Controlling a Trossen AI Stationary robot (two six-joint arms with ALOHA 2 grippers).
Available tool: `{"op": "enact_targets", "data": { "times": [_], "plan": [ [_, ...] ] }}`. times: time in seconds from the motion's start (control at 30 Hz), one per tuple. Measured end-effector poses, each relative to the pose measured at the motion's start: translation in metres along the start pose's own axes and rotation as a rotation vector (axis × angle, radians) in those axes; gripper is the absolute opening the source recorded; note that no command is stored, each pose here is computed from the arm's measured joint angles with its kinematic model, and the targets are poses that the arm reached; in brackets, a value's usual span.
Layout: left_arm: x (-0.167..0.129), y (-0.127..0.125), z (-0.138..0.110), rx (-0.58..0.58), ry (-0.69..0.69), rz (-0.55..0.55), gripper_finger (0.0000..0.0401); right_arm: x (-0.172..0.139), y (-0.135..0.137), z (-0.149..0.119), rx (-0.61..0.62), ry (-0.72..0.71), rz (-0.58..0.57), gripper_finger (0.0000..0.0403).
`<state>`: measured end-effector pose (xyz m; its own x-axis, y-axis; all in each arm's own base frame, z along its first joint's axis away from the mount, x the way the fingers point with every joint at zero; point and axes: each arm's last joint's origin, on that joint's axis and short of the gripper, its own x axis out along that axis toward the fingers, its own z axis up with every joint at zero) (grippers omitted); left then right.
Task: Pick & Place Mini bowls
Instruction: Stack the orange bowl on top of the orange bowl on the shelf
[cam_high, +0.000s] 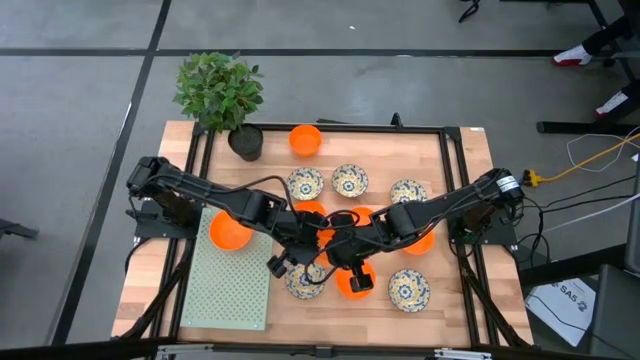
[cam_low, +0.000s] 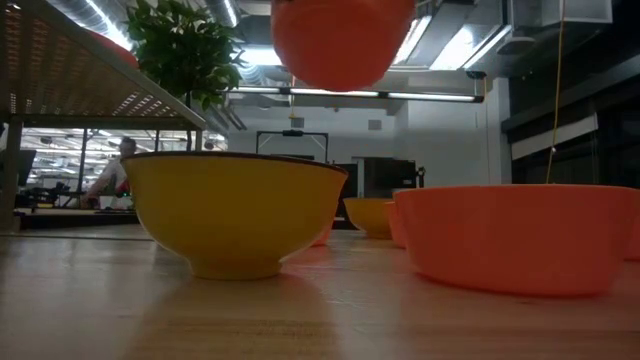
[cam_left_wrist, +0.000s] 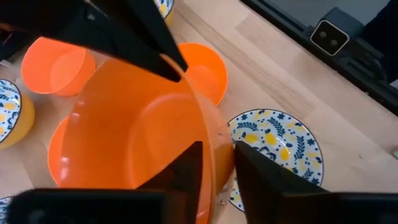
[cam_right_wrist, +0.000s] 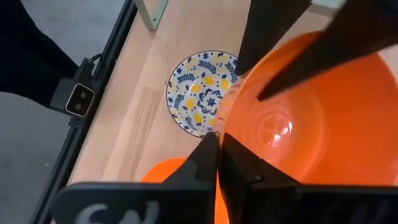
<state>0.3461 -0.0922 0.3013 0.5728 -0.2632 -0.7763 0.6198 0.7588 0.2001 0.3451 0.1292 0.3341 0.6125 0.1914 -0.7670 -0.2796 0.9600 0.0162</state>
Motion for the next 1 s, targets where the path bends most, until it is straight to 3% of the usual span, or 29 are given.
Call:
{"op": "enact_targets", "data": {
  "times": [0.23, 0.43, 0.57, 0.7, 0.83, 1.0],
  "plan": [
    [0.0, 0.0, 0.0, 0.004, 0.001, -0.001, 0.0009, -0.001, 0.0, 0.0, 0.001, 0.005, -0.006, 0.0015],
    [0.0, 0.003, 0.0, -0.001, -0.007, 0.009, 0.0005, -0.002, 0.0, -0.001, 0.025, 0.007, -0.004, 0.0016],
    [0.0, 0.005, -0.002, -0.015, -0.013, -0.002, 0.0004, -0.002, -0.002, 0.0, 0.151, 0.005, -0.002, 0.0025],
    [0.0, 0.006, -0.002, -0.018, -0.008, 0.016, 0.0003, -0.004, -0.011, 0.0, 0.307, 0.001, -0.014, 0.0067],
    [-0.001, 0.008, -0.001, -0.022, -0.003, 0.058, 0.0003, -0.008, -0.021, 0.001, 0.348, 0.0, -0.007, 0.0133],
    [-0.009, 0.009, 0.0, -0.026, -0.007, 0.093, 0.0003, -0.023, -0.029, 0.01, 0.4, 0.013, 0.085, 0.0217]
  ]
}}
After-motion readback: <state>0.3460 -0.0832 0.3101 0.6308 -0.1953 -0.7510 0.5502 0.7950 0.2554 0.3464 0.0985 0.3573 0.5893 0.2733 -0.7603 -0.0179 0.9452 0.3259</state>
